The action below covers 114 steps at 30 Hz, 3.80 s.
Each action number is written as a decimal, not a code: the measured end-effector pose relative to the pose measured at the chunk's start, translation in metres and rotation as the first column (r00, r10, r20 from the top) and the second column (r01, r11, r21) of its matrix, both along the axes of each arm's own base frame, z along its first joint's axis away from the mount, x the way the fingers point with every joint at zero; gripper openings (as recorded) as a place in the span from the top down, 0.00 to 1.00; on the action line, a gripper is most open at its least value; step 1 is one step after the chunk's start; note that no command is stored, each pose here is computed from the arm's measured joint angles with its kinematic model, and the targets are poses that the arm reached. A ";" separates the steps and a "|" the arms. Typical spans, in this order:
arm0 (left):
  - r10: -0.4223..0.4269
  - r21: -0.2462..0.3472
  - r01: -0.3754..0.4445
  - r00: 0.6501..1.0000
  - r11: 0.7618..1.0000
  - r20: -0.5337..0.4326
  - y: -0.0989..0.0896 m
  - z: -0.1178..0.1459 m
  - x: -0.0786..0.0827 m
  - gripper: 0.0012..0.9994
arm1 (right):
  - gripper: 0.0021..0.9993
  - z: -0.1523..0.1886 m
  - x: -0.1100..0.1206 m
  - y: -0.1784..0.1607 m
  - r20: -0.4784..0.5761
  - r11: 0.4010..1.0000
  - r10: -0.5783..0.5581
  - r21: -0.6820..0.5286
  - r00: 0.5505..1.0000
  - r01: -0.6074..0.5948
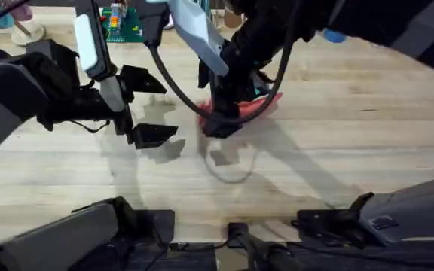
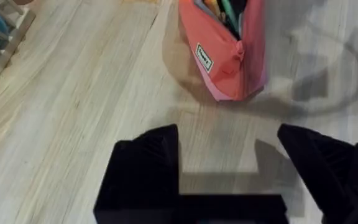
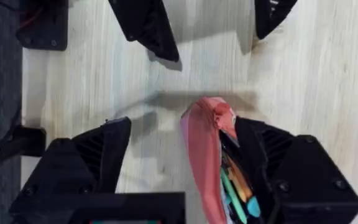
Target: Unzip the bag, pick up the pens from the table one at a time and place them inside, then zip the bag closed.
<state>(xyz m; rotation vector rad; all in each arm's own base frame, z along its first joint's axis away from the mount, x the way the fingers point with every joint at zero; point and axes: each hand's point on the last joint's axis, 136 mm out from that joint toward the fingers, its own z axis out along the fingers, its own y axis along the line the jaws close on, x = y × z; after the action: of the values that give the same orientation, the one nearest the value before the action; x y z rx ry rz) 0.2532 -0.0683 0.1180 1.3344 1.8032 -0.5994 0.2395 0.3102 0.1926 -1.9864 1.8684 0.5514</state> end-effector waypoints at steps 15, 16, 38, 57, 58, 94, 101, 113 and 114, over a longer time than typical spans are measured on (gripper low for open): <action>0.000 0.000 0.000 1.000 1.000 0.000 0.000 0.000 0.000 0.01 | 0.00 0.001 0.009 0.002 0.087 0.998 0.065 0.003 0.994 -0.065; 0.000 0.000 0.000 1.000 1.000 0.000 0.000 0.000 0.000 0.01 | 0.00 0.001 0.010 0.001 0.093 0.998 0.063 -0.004 0.994 -0.063; 0.000 0.000 0.000 1.000 1.000 0.000 0.000 0.000 0.000 0.01 | 0.00 -0.035 0.042 0.012 0.080 0.994 -0.084 -0.060 0.993 0.089; 0.000 0.000 0.000 1.000 1.000 0.000 0.000 0.000 0.000 0.01 | 0.11 -0.079 0.046 0.015 -0.033 0.974 -0.186 -0.138 0.982 0.180; 0.000 0.000 0.000 1.000 1.000 0.000 0.000 0.000 0.000 0.01 | 0.11 -0.079 0.046 0.015 -0.033 0.974 -0.186 -0.138 0.982 0.180; 0.000 0.000 0.000 1.000 1.000 0.000 0.000 0.000 0.000 0.01 | 0.97 -0.088 0.046 0.013 -0.038 0.967 -0.196 -0.170 0.980 0.187; 0.000 0.000 0.000 1.000 1.000 0.000 0.000 0.000 0.000 0.01 | 0.97 -0.088 0.047 0.013 -0.037 0.968 -0.197 -0.168 0.980 0.188; 0.000 0.000 0.000 1.000 1.000 0.000 0.000 0.000 0.000 0.01 | 0.97 -0.073 0.053 0.016 -0.026 0.967 -0.214 -0.149 0.977 0.208; 0.000 0.000 0.000 1.000 1.000 0.000 0.000 0.000 0.000 0.01 | 0.97 -0.072 0.053 0.015 -0.026 0.967 -0.215 -0.149 0.976 0.209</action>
<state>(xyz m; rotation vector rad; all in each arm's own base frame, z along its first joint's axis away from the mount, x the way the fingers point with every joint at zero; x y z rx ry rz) 0.2532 -0.0683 0.1180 1.3344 1.8032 -0.5994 0.2925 0.3255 0.1208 -1.8406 2.1696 0.4084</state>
